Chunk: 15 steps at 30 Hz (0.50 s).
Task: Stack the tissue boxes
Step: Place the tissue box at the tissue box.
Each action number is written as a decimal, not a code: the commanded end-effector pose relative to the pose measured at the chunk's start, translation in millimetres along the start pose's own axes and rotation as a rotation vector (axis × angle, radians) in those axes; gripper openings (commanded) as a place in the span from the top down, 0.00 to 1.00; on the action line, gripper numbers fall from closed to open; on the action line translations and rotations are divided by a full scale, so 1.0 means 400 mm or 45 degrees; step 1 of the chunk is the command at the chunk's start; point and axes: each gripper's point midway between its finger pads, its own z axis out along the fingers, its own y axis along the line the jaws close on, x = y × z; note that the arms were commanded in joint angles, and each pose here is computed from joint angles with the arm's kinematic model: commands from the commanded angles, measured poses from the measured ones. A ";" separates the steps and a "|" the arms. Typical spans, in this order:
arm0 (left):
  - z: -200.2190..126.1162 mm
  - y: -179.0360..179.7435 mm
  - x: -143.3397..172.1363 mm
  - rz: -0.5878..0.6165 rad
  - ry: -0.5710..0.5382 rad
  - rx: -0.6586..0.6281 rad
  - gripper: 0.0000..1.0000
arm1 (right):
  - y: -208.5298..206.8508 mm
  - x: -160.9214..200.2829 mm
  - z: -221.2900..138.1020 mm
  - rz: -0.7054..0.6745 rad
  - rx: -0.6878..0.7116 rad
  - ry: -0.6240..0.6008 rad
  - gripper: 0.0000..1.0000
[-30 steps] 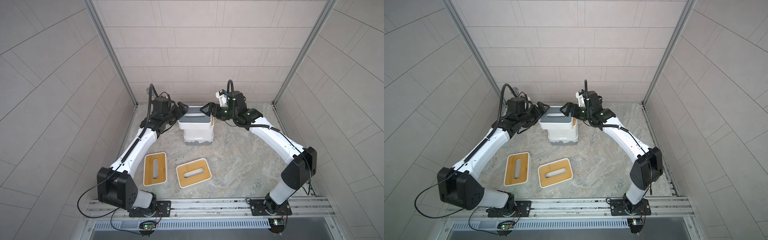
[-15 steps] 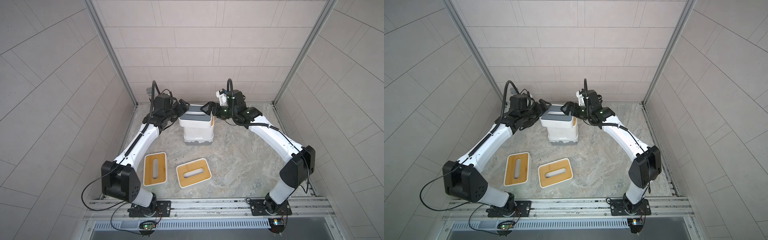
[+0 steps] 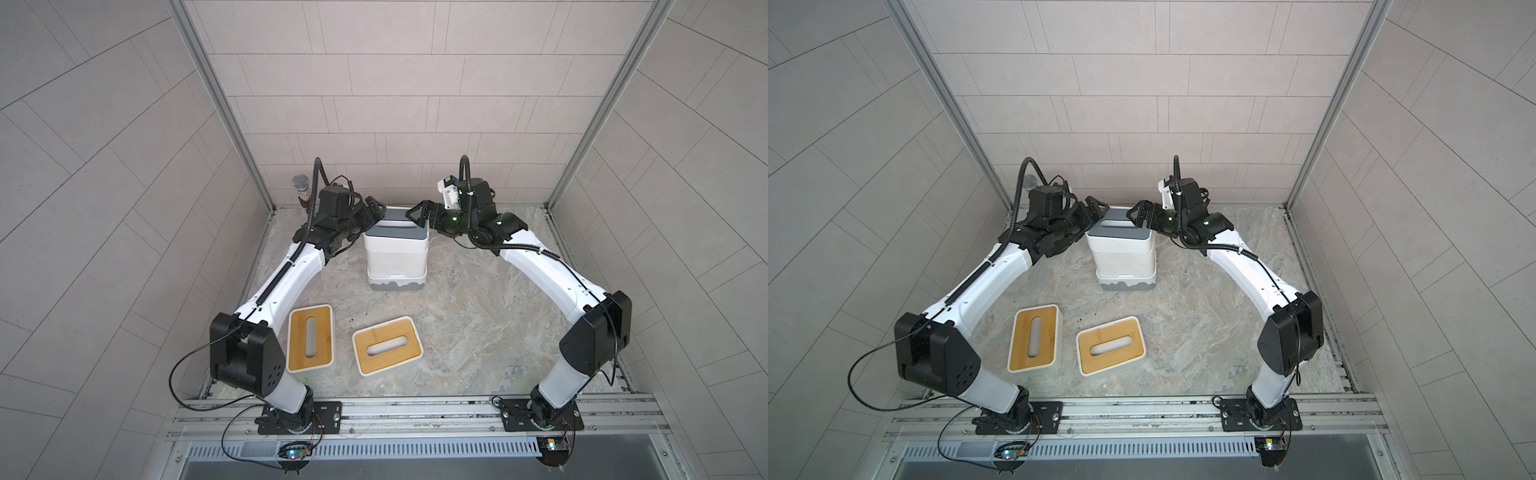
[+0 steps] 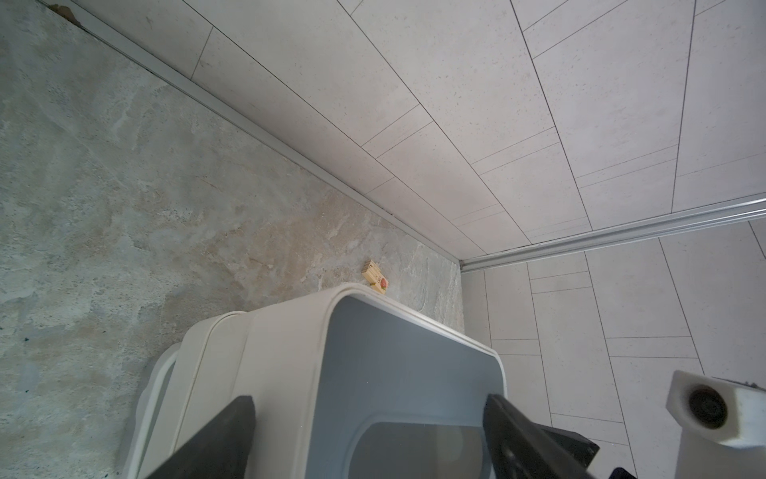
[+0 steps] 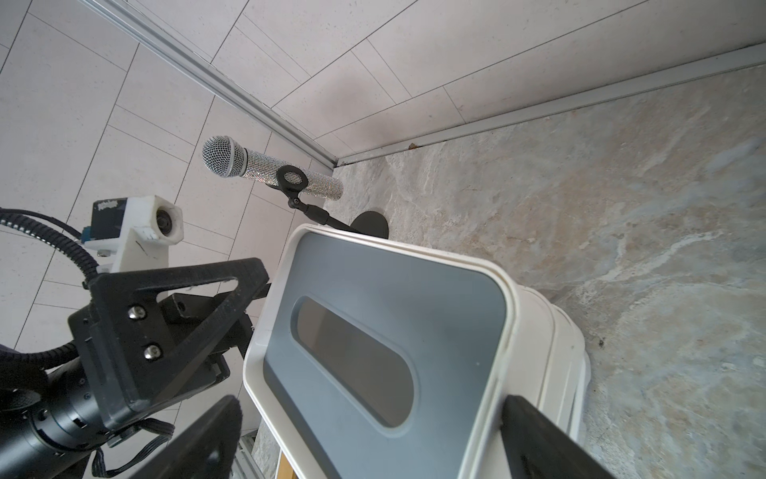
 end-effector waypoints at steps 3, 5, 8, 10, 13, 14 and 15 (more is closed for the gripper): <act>0.000 -0.094 0.030 0.064 0.060 0.138 0.08 | 0.065 0.000 -0.002 -0.035 -0.116 0.019 0.01; -0.001 -0.092 0.030 0.063 0.058 0.129 0.08 | 0.058 -0.004 -0.004 -0.033 -0.107 0.013 0.01; -0.007 -0.086 0.028 0.066 0.043 0.115 0.08 | 0.055 -0.008 0.000 -0.034 -0.106 0.012 0.01; -0.008 -0.084 0.032 0.068 0.045 0.113 0.08 | 0.055 -0.007 0.004 -0.033 -0.106 0.020 0.01; -0.009 -0.081 0.033 0.070 0.045 0.104 0.08 | 0.056 -0.008 0.002 -0.038 -0.106 0.017 0.01; -0.008 -0.079 0.032 0.070 0.042 0.101 0.08 | 0.055 -0.008 -0.001 -0.041 -0.103 0.014 0.01; -0.007 -0.078 0.033 0.070 0.043 0.100 0.08 | 0.055 -0.012 -0.005 -0.045 -0.098 0.004 0.01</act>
